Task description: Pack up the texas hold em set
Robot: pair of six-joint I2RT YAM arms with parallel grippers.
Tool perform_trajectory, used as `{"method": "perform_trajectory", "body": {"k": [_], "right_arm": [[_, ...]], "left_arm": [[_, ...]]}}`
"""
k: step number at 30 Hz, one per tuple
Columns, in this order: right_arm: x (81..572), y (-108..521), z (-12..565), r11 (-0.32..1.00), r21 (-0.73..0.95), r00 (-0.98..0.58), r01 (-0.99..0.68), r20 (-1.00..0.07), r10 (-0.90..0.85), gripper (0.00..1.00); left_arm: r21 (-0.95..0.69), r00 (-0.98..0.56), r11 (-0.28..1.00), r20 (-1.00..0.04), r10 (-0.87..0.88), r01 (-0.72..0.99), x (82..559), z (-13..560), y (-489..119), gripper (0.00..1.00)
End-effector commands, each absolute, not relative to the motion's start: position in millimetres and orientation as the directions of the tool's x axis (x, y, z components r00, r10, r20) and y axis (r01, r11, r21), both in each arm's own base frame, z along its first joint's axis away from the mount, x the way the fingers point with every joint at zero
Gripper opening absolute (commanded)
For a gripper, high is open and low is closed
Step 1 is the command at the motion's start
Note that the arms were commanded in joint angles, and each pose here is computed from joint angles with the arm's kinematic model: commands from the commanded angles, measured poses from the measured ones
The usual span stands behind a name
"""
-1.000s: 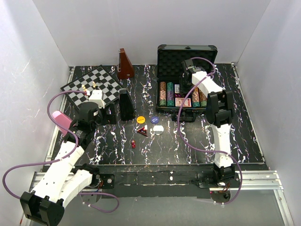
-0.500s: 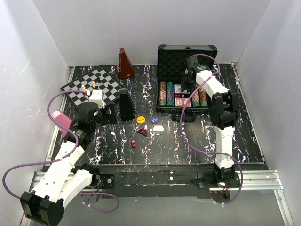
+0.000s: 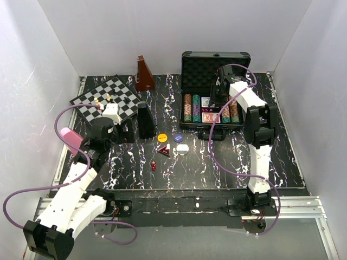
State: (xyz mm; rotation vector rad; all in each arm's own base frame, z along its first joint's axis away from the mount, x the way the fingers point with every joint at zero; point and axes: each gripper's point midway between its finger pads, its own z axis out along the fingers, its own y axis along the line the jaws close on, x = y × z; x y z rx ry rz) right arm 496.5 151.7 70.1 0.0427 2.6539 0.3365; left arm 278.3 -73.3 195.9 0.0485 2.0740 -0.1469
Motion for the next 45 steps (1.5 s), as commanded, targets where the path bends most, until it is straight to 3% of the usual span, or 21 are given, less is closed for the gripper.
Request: {"method": "perform_trajectory", "body": {"k": [1, 18, 37, 45], "right_arm": [[501, 162, 65, 0.955, 0.295, -0.893, -0.039, -0.44, 0.1, 0.43], [494, 156, 45, 0.963, 0.27, -0.91, -0.005, -0.4, 0.107, 0.43], [491, 178, 43, 0.933, 0.358, -0.919, -0.014, -0.373, 0.129, 0.43], [490, 150, 68, 0.97, 0.241, -0.869, 0.032, -0.473, 0.146, 0.43]], "left_arm": [[-0.094, -0.457, 0.99, -0.889, -0.036, 0.105, 281, 211, -75, 0.98], [-0.097, -0.457, 0.99, -0.889, -0.038, 0.107, 281, 211, -75, 0.98], [-0.101, -0.462, 0.989, -0.886, -0.038, 0.112, 281, 210, -77, 0.98], [-0.101, -0.458, 0.988, -0.888, -0.038, 0.115, 280, 212, -77, 0.98]]}}
